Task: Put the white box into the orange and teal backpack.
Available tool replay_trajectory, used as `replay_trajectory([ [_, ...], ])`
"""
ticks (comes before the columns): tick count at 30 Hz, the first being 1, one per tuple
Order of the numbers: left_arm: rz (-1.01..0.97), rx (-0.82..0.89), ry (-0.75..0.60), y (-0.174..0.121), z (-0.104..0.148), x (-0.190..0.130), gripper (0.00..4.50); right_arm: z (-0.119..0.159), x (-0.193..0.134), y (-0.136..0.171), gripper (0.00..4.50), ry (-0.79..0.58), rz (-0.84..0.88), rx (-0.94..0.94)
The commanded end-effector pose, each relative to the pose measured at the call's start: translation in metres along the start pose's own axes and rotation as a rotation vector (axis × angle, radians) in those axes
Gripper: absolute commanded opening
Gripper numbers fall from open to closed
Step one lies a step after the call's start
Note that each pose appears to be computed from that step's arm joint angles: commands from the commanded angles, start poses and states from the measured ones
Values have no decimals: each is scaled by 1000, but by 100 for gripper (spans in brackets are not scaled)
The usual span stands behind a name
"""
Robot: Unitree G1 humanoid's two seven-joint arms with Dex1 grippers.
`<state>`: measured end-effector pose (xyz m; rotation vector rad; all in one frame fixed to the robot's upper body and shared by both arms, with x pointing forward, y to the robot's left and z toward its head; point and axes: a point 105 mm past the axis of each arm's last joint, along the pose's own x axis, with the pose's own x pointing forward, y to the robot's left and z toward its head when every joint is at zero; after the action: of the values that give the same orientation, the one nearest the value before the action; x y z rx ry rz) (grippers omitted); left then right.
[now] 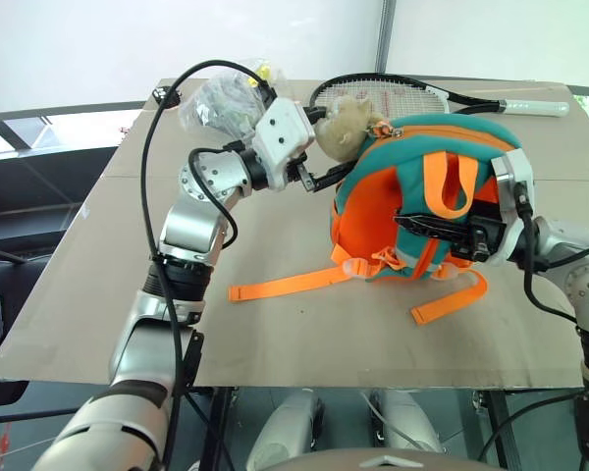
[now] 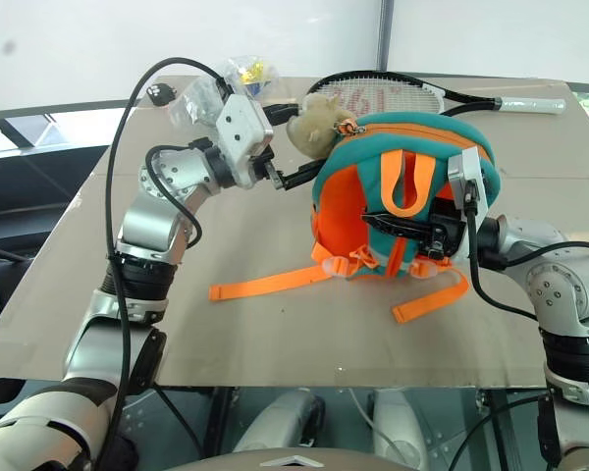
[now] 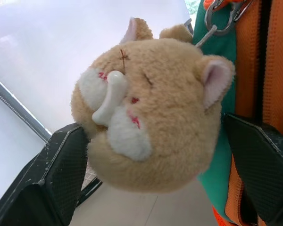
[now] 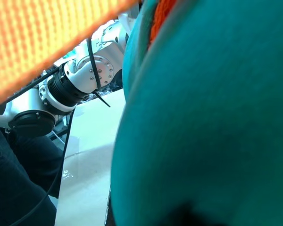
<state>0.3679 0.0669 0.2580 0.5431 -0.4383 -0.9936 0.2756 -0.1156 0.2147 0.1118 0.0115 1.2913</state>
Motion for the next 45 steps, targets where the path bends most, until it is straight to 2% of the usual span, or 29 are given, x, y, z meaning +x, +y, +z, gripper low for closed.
replay_trajectory([
  [1,-18,38,-53,-1,15,6,385,10,-1,7,0,-21,9,-46],
  [2,-25,35,-55,-2,15,7,366,9,-1,8,0,-22,6,-46],
  [7,-23,21,-63,-3,15,8,130,9,-2,9,0,-24,-2,-44],
  [9,2,15,-52,1,12,4,53,14,-1,6,0,-52,-24,-53],
  [11,45,1,-41,7,8,-2,21,24,-1,-2,0,-109,-71,-70],
  [15,180,-68,-40,26,6,-20,20,46,-5,-24,0,-249,-205,-70],
  [18,338,-119,-16,43,0,-47,20,66,-16,-48,0,-385,-352,-35],
  [20,401,-148,17,44,-7,-63,20,74,-22,-60,0,-445,-429,-15],
  [23,456,-241,89,26,-26,-85,20,81,-32,-80,0,-525,-548,31],
  [26,441,-315,175,-3,-46,-96,20,82,-34,-85,0,-553,-581,47],
  [30,430,-452,362,-43,-91,-108,20,86,-39,-89,0,-598,-610,72],
  [34,392,-534,497,-77,-127,-102,20,91,-51,-92,0,-638,-650,75],
  [39,387,-560,549,-84,-146,-84,20,94,-56,-85,0,-665,-650,76],
  [42,379,-548,464,-74,-135,-62,20,84,-53,-75,0,-585,-641,38],
  [45,391,-562,286,-57,-110,-51,20,39,-33,-56,0,-248,-570,-116],
])
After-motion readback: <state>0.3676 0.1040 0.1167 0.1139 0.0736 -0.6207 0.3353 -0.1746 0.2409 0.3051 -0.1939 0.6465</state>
